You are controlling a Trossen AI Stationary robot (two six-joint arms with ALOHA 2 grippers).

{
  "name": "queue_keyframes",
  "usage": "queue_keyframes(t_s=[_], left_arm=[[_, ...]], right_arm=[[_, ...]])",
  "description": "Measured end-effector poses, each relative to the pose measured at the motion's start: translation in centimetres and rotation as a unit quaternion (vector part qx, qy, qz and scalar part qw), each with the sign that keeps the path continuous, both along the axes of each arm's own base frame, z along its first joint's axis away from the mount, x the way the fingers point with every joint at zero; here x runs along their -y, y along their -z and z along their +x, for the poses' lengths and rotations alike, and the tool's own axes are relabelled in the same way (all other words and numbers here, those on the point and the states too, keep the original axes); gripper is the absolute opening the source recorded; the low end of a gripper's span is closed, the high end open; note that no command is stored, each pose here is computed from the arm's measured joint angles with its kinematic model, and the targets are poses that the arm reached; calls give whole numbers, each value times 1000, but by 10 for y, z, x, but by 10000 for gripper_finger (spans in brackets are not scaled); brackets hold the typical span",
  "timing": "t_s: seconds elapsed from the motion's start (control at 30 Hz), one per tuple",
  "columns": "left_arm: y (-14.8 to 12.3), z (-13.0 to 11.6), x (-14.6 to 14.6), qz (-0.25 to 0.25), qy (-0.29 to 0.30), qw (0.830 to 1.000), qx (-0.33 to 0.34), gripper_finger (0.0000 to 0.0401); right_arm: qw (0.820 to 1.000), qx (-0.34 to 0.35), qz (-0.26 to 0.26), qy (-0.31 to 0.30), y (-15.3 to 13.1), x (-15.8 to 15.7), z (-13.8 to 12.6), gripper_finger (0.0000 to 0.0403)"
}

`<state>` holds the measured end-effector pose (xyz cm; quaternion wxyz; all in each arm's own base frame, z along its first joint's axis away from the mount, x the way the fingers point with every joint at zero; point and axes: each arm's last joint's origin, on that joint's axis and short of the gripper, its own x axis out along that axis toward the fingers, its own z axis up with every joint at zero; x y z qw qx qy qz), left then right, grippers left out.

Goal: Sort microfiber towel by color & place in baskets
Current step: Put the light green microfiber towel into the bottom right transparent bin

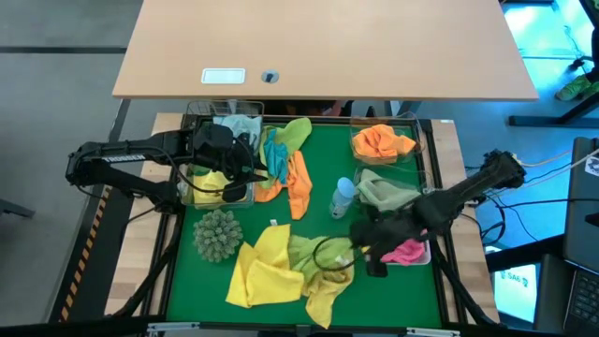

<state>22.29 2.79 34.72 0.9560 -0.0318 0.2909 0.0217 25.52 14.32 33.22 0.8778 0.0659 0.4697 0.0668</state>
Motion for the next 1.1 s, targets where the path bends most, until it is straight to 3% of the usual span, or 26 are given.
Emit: queue_keyframes(t_s=[0.27, 0.5, 0.77, 1.1], left_arm=[[0, 0, 0, 0, 0, 1000, 0, 130], [0, 0, 0, 0, 0, 1000, 0, 130], [0, 0, 0, 0, 0, 1000, 0, 130], [0, 0, 0, 0, 0, 1000, 0, 130]], right_arm=[[993, 87, -76, 38, -90, 25, -30, 4], [981, 143, -105, 73, -147, 46, -61, 2], [967, 180, -137, 119, -187, 72, -99, 1], [933, 260, -177, 176, -215, 102, -143, 1]])
